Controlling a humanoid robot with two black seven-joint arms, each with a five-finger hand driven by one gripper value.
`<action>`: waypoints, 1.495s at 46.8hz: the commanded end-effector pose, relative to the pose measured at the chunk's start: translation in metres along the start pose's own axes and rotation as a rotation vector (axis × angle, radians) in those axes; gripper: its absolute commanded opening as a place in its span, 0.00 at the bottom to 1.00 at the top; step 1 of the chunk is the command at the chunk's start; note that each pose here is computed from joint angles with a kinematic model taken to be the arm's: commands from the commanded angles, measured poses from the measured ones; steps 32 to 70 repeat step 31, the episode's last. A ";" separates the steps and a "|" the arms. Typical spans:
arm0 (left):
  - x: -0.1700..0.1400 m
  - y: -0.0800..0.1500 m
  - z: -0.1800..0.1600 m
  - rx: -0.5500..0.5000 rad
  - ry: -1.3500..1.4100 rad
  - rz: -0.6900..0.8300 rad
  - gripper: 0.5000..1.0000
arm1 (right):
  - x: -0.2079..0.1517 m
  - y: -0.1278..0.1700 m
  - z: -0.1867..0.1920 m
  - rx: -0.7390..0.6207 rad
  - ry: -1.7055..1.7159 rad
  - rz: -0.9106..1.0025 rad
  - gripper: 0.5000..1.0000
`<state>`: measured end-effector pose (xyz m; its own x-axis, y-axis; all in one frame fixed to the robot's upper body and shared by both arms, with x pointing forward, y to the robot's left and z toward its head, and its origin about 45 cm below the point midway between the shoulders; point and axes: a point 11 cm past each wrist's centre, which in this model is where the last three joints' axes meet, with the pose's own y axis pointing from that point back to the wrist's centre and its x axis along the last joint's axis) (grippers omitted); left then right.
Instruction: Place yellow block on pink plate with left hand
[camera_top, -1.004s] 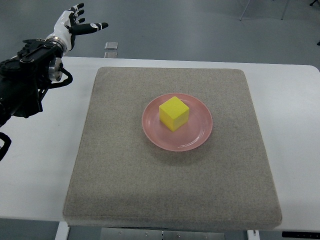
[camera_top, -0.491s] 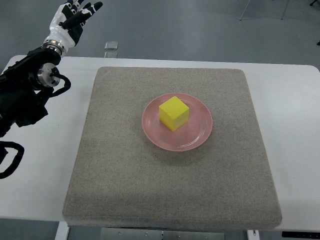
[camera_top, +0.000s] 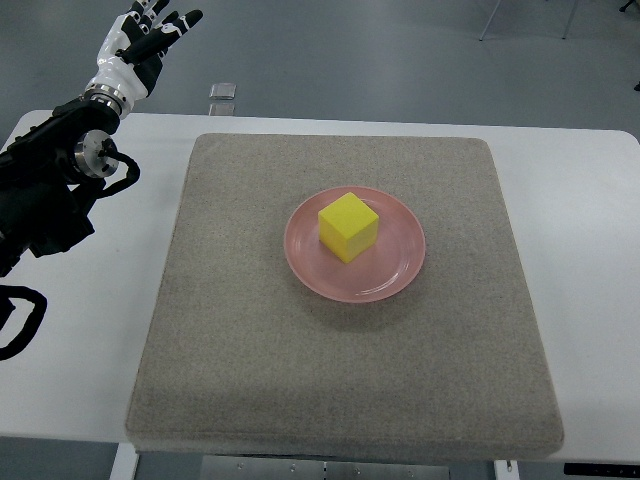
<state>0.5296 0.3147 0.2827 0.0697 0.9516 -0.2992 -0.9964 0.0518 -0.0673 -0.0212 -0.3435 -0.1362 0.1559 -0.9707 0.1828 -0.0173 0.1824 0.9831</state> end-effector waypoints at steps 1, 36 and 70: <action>-0.001 0.000 -0.001 0.001 0.000 -0.003 0.98 | 0.000 0.000 0.000 0.001 0.000 0.000 0.85; -0.006 -0.001 -0.004 0.004 0.017 -0.007 0.98 | 0.001 0.000 -0.017 0.029 0.025 0.000 0.85; -0.006 -0.001 -0.004 0.004 0.017 -0.007 0.98 | 0.001 0.000 -0.017 0.029 0.025 0.000 0.85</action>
